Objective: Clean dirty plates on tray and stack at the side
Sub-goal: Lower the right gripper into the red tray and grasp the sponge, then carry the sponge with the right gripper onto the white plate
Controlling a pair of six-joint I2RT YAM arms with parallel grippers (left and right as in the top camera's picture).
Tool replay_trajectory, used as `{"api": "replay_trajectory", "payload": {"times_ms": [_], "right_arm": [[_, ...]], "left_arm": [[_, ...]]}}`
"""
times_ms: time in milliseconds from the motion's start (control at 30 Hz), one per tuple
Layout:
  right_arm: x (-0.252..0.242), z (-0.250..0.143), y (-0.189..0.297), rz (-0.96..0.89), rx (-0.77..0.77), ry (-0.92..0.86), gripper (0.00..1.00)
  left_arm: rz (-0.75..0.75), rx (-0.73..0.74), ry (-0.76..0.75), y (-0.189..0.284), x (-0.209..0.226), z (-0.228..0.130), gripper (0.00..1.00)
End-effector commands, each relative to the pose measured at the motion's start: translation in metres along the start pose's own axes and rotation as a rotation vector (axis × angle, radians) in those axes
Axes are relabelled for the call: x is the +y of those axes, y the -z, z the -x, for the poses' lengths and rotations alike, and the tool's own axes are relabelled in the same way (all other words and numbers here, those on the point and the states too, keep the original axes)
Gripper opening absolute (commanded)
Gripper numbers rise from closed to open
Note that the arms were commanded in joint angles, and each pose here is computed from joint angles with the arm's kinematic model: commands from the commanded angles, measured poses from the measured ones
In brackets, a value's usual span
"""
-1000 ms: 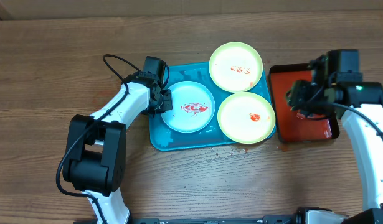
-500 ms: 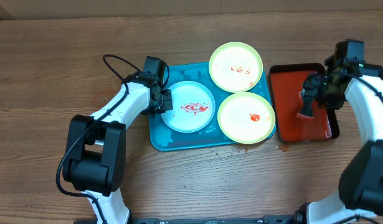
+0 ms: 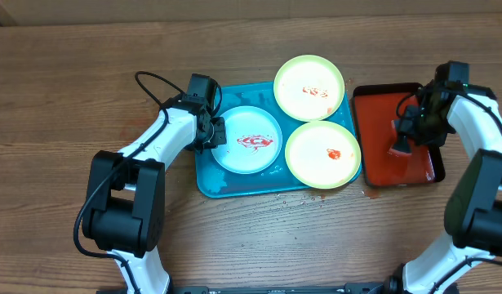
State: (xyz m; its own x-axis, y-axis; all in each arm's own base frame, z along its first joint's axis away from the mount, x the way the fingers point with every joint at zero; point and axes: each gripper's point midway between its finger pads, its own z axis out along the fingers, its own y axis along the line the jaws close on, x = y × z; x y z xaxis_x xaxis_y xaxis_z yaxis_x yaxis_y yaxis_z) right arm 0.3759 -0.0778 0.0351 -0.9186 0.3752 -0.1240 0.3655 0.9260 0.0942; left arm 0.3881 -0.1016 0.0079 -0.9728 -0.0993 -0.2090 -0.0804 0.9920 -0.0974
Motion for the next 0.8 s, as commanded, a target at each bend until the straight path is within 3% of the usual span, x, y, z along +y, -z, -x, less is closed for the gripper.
{"api": "replay_trajectory", "payload": {"times_ms": [0,133,300,400,600,767], "right_arm": [[0.000,-0.005,-0.018,0.000,0.040,0.006,0.37],[0.000,-0.003,-0.028,0.000,0.044,0.005,0.20],[0.000,-0.005,-0.035,-0.002,0.056,0.002,0.17],[0.000,-0.006,-0.035,0.001,0.062,0.002,0.04],[0.013,-0.005,-0.014,0.057,0.075,0.002,0.04],[0.037,0.014,0.044,0.153,-0.002,0.020,0.04]], "left_arm": [[0.027,0.046,-0.006,-0.013,0.007,-0.015,0.04],[0.027,0.046,-0.006,-0.013,0.007,-0.015,0.04],[0.027,0.045,-0.006,-0.013,0.007,-0.015,0.04],[0.027,0.045,-0.006,-0.013,0.007,-0.015,0.04],[0.027,0.045,-0.006,-0.013,0.007,-0.015,0.04],[0.026,0.045,-0.005,-0.013,0.006,-0.015,0.04]]}}
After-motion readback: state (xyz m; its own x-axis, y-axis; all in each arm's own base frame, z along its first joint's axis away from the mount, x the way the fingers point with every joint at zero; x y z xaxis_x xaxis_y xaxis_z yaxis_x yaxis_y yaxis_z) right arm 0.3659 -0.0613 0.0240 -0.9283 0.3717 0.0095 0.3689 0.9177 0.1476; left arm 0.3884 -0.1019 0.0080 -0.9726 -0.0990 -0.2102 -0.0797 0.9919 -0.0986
